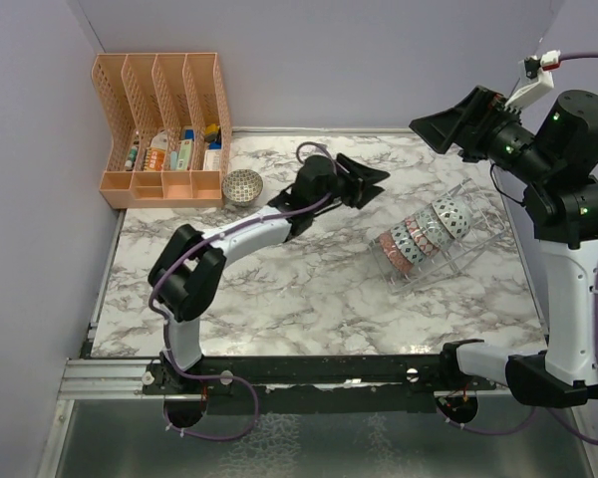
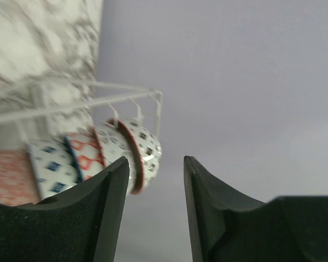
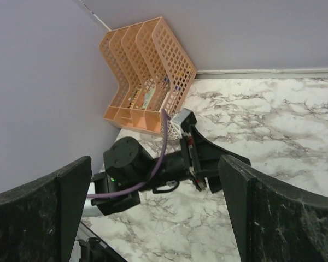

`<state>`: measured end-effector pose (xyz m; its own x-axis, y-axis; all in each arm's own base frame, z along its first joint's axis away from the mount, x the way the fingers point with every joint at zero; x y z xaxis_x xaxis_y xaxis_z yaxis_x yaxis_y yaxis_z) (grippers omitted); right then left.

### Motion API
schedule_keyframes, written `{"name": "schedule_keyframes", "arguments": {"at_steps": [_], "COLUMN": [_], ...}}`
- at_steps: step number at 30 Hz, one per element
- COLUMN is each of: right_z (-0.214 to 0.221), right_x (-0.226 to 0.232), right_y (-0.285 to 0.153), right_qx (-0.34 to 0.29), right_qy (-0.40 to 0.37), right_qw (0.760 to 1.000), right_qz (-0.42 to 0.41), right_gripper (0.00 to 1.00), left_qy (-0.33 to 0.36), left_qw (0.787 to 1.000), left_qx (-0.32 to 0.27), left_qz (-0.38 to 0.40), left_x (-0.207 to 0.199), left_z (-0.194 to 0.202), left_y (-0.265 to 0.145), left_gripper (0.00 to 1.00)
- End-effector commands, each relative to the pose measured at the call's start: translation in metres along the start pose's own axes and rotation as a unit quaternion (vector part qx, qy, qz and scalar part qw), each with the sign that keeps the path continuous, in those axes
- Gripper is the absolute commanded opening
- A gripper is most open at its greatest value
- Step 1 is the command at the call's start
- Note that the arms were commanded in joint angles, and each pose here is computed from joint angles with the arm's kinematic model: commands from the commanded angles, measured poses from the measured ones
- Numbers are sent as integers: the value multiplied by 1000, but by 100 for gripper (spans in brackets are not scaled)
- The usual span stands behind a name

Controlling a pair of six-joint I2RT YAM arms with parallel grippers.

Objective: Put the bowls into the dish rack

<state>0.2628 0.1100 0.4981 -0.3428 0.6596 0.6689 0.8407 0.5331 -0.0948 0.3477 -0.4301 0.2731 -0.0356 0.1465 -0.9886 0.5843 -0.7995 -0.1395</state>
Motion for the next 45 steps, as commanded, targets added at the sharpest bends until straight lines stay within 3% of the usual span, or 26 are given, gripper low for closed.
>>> {"name": "schedule_keyframes", "arguments": {"at_steps": [1,4,8,11,16,19,22,24,29,35,39,45], "right_z": [-11,-9,-5,1,11,14,16,18,24,25,25,22], "right_x": [23,23,17,9,-1,-6,-10,-13,-22,-28,-32,-33], "right_y": [-6,-3,4,12,23,28,32,34,41,49,52,51], "right_qx": [-15,-8,3,16,37,42,46,50,59,66,67,63], "right_qy": [-28,-27,-22,-15,1,6,8,11,20,22,22,19], "right_qw": [998,998,998,998,998,998,998,998,997,997,997,998], "right_qz": [-52,-60,-57,-53,-56,-50,-46,-44,-33,-27,-19,-10], "right_gripper": [99,99,99,99,99,99,99,99,99,99,99,100], "left_qy": [137,199,318,436,609,663,671,672,652,635,619,607], "left_qw": [987,970,920,852,695,634,596,587,613,628,645,655], "left_qx": [-19,-43,-64,-76,-38,16,67,80,88,100,114,127], "left_qz": [-79,-129,-220,-280,-381,-398,-436,-445,-437,-438,-433,-431], "left_x": [32,50,70,60,74,94,123,139,163,187,202,218], "left_z": [-43,-80,-133,-170,-215,-226,-233,-235,-245,-254,-255,-252], "left_y": [-43,-70,-99,-113,-122,-119,-124,-128,-132,-135,-132,-131], "left_gripper": [50,68,74,73,73,73,71,71,70,69,57,51]}}
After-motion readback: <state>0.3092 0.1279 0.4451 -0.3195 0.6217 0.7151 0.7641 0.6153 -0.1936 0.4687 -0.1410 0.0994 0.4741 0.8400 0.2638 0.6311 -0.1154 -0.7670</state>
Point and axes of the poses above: each gripper's point midway between its finger pads, its own y axis out along the fingers, its own x axis along the line the jaws close on, z = x × y, the point moved 4 cm from there along -y, back along the fingers, and after that the axes turned 11 degrees about y, right-handed, at the moved point
